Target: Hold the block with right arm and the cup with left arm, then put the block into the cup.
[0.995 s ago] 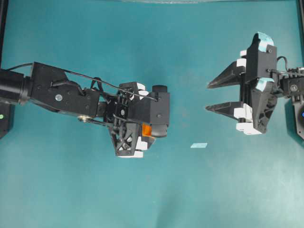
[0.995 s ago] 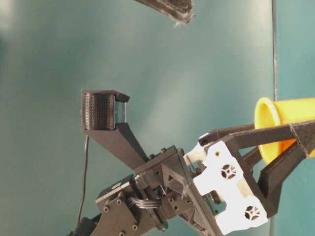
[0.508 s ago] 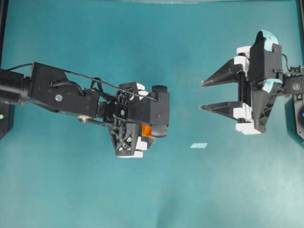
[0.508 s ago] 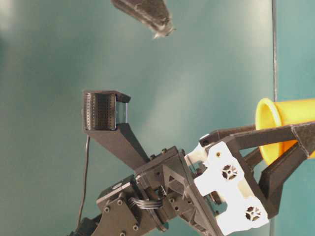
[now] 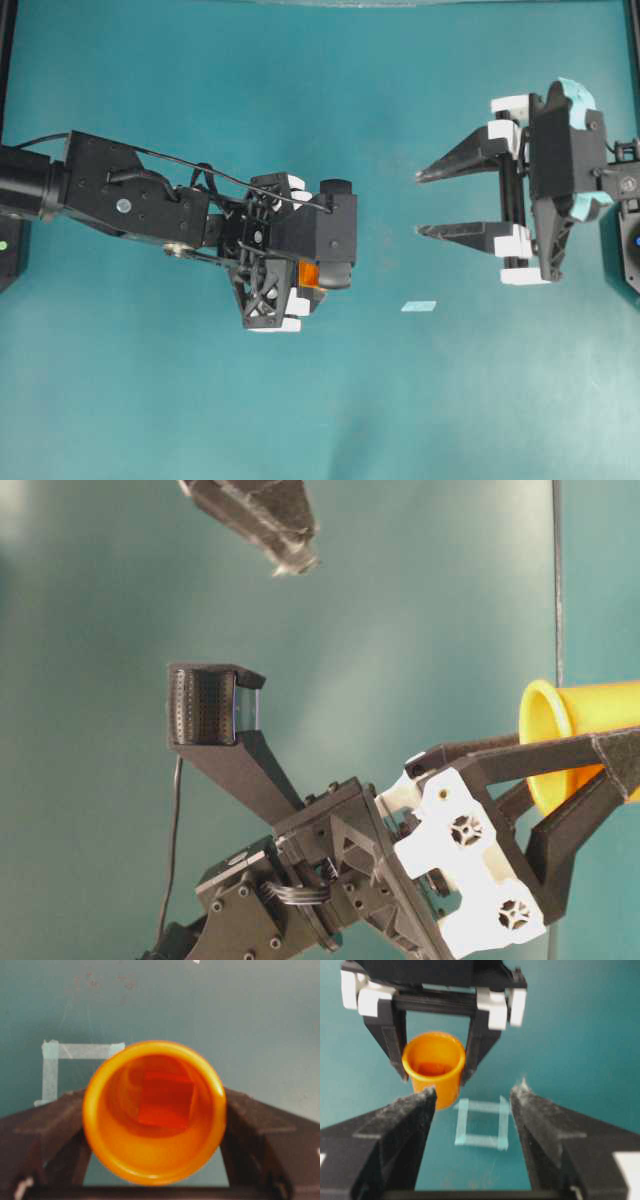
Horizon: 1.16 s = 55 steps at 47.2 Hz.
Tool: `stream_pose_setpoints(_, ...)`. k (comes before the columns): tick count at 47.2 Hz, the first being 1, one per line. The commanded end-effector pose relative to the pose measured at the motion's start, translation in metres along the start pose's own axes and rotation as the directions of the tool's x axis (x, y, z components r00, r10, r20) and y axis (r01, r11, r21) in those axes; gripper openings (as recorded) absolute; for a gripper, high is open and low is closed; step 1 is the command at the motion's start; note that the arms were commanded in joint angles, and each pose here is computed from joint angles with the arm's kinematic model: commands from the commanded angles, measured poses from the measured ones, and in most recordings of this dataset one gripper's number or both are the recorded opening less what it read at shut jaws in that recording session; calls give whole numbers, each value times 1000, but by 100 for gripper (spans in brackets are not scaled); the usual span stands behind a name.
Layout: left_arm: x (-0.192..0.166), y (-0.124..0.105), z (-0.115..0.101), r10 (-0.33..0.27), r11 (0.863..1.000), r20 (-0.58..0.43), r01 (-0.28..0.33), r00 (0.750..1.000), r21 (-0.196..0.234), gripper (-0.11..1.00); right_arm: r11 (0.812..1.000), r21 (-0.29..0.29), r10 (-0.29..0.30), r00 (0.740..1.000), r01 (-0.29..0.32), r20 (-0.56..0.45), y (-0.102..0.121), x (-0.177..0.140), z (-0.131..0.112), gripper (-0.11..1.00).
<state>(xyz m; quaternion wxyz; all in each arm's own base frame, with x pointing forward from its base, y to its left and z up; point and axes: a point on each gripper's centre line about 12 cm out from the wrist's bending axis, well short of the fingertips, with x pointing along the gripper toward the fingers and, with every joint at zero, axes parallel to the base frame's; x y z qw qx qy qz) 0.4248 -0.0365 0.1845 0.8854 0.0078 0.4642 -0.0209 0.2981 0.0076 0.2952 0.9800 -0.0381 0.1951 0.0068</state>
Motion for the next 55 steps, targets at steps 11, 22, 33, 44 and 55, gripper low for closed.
stream_pose_setpoints(11,-10,1,8,0,1000,34,0,999,2,69,999,-39,31,989,-26,142,5,-7,27,63)
stream_pose_setpoints(22,-10,1,6,0,1000,29,0,1000,3,69,998,-43,62,976,-54,208,12,-9,35,63)
stream_pose_setpoints(33,-11,1,3,1,1000,26,-1,1000,1,69,997,-39,79,967,-72,243,16,-10,39,63)
stream_pose_setpoints(44,-11,1,3,0,1000,28,0,1000,3,69,996,-38,86,956,-78,282,16,-11,44,63)
stream_pose_setpoints(55,-11,1,4,0,1000,29,0,1000,3,69,996,-38,88,955,-80,284,17,-11,44,63)
